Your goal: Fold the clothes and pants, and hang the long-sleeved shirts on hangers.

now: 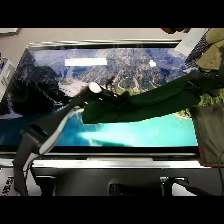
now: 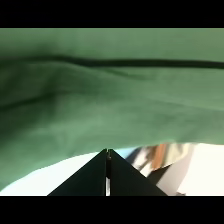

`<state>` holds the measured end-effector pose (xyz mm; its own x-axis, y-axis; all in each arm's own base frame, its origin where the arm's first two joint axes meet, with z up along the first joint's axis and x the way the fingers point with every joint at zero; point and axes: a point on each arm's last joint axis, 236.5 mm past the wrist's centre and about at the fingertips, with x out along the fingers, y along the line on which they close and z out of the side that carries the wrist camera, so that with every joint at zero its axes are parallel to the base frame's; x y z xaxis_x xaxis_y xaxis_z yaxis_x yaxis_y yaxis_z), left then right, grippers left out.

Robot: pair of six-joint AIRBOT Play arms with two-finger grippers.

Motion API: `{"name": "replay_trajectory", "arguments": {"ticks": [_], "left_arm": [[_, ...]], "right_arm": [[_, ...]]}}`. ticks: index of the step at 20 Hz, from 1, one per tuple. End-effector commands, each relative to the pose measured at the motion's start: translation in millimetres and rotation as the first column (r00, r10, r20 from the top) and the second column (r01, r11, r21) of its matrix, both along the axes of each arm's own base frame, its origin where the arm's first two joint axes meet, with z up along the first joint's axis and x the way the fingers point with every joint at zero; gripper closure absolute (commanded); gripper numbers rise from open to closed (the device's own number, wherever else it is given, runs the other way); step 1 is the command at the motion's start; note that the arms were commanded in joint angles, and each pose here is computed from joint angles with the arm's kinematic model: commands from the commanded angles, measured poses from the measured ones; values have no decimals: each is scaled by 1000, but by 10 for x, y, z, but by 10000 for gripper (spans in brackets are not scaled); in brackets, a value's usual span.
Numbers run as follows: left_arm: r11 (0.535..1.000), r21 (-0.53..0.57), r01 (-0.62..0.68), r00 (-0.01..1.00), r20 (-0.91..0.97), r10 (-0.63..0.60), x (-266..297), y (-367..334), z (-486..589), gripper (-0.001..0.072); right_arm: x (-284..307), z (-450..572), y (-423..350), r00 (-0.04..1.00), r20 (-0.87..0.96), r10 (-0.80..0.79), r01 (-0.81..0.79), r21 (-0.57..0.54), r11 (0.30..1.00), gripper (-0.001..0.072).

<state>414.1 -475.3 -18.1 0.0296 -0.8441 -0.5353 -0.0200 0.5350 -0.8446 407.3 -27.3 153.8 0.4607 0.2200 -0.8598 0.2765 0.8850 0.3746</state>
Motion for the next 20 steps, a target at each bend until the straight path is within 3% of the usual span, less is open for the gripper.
{"name": "replay_trajectory", "arguments": {"ticks": [1,9,13,16,20], "left_arm": [[991,-103,-83,995,-59,77,-208,-612,-91,694],[983,-112,-145,972,-200,121,-461,-1039,-381,696],[988,-110,-106,972,-221,80,-521,-989,-359,696],[994,-111,-4,987,-159,-13,-386,-637,-109,695],[993,95,69,997,-35,-66,25,551,329,695]], "right_arm": [[-225,292,41,999,20,-25,25,-3,1000,686],[-492,352,180,999,-43,-23,25,43,999,686],[-407,387,154,999,-5,-35,35,37,999,686],[-232,446,148,997,62,-48,45,49,998,685],[-75,452,608,997,76,21,-35,179,983,686]]}}
